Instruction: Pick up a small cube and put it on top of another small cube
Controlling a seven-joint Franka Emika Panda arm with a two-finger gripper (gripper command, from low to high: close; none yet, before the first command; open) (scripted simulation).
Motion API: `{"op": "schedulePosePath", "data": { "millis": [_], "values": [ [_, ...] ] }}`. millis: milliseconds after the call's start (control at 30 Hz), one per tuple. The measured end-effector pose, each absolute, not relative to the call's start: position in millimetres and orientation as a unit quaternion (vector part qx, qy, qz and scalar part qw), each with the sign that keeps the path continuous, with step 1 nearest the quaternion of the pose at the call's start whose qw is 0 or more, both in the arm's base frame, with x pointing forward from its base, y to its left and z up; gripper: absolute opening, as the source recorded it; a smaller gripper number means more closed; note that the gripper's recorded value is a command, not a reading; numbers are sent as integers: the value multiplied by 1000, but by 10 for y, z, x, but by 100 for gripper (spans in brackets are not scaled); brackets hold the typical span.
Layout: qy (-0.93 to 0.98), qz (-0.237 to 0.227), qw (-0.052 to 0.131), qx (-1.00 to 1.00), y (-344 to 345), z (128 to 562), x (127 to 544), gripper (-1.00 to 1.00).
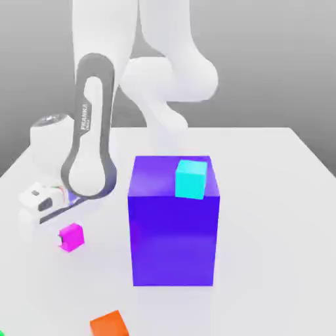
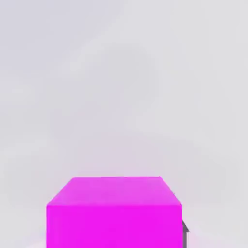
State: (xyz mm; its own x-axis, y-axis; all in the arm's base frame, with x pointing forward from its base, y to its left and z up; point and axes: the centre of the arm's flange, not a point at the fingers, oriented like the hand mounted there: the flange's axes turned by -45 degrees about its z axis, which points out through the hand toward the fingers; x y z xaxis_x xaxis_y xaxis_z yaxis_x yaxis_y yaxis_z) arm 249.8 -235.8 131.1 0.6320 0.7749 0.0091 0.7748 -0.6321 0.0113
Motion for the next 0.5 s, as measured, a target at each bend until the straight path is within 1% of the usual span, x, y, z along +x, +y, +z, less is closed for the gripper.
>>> {"op": "schedulePosePath", "data": {
  "millis": [267,500],
  "values": [
    [425,31,22,904,-2454,1751,2649,-100],
    [421,38,33,906,-2515,2030,2681,-100]
  ]
}}
